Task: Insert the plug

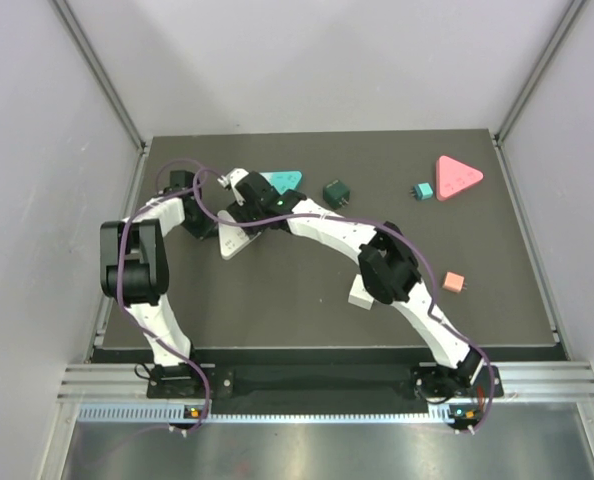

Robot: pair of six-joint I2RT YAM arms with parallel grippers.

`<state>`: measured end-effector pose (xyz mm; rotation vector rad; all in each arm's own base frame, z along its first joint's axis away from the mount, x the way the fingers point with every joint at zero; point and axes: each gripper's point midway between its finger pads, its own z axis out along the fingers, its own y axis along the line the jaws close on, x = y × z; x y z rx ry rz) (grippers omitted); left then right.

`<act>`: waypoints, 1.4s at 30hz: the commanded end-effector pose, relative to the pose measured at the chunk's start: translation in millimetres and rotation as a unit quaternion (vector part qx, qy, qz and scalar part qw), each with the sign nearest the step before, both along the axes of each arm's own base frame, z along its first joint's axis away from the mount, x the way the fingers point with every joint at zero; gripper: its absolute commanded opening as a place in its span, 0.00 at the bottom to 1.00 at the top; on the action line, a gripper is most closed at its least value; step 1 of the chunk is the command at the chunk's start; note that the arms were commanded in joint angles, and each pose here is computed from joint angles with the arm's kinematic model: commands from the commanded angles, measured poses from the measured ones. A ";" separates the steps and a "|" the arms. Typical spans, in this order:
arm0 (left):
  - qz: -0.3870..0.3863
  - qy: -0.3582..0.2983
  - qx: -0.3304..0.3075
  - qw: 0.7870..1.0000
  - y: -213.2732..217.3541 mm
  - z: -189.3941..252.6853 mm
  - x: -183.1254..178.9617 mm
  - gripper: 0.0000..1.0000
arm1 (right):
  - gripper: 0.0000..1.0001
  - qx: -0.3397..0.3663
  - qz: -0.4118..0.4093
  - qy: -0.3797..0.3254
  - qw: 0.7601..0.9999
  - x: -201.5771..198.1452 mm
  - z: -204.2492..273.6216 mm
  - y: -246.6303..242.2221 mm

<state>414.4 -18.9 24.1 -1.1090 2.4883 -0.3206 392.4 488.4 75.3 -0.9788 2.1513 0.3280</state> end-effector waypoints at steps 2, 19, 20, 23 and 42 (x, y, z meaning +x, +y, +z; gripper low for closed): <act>-0.062 0.060 -0.062 0.994 -65.6 -9.8 -48.0 0.00 | 0.00 -0.113 0.034 0.152 0.981 -76.9 -108.6 -40.4; -0.006 0.056 0.073 0.996 30.5 42.4 -51.9 0.62 | 0.43 -0.040 0.032 0.050 0.997 -44.6 -1.8 -29.6; -0.004 0.053 0.081 0.995 33.3 47.0 -52.2 0.67 | 0.48 -0.027 0.029 0.039 0.998 -40.0 15.3 -27.2; -0.009 0.034 0.091 0.995 35.3 62.4 -52.2 0.87 | 0.54 -0.010 0.020 0.017 1.000 -30.7 45.1 -27.5; -0.221 -0.146 0.074 0.962 -39.7 139.3 -78.6 0.86 | 0.95 -0.005 -0.208 0.056 0.977 -89.8 104.5 -197.3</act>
